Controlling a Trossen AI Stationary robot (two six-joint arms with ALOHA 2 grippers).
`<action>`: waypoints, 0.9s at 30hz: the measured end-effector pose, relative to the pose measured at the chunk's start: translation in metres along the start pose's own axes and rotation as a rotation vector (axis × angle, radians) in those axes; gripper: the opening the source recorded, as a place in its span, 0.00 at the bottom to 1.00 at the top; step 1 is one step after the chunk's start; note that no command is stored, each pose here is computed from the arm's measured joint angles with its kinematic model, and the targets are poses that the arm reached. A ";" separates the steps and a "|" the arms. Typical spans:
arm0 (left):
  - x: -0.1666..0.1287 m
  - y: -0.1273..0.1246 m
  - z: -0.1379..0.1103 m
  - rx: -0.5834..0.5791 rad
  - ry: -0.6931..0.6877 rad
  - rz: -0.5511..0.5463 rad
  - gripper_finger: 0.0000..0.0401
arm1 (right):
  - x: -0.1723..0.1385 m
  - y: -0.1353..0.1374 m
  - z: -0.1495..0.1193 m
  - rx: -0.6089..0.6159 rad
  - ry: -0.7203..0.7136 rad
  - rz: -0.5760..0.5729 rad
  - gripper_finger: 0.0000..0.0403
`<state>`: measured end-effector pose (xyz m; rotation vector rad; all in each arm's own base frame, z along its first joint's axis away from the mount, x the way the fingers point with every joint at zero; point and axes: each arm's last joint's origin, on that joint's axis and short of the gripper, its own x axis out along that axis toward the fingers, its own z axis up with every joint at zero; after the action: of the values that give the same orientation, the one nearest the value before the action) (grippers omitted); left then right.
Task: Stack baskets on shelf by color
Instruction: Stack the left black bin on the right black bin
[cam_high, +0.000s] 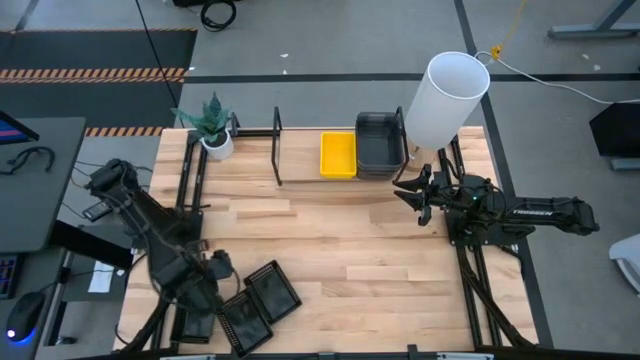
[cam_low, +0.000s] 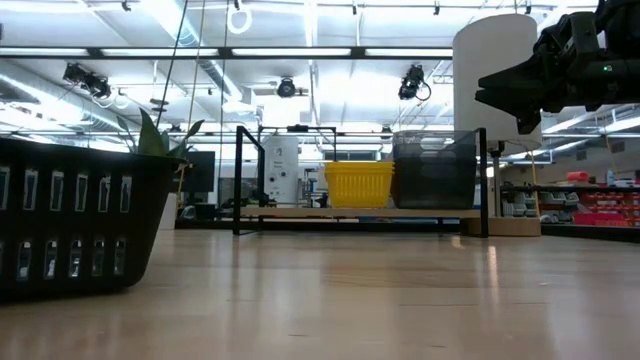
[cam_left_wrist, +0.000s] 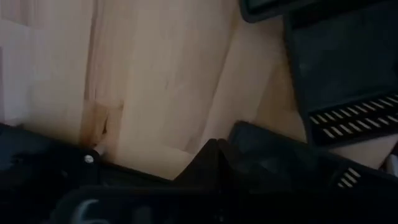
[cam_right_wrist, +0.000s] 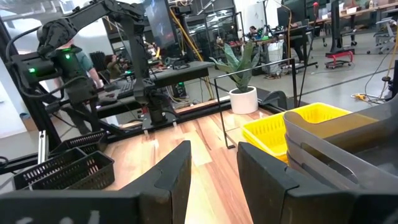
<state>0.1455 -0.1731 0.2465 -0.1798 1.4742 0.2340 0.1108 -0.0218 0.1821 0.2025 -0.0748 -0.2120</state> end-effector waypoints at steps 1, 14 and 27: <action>-0.002 0.000 -0.003 -0.009 -0.011 -0.004 0.02 | 0.000 0.000 0.000 0.000 0.000 0.000 0.34; 0.032 0.010 -0.029 -0.033 0.033 0.019 0.01 | 0.000 0.000 0.000 0.000 0.000 0.000 0.34; 0.025 0.033 -0.041 -0.097 -0.031 -0.193 0.11 | 0.000 0.000 0.000 0.000 0.000 0.000 0.34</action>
<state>0.0991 -0.1505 0.2189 -0.3926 1.4051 0.1508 0.1108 -0.0217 0.1821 0.2026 -0.0744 -0.2116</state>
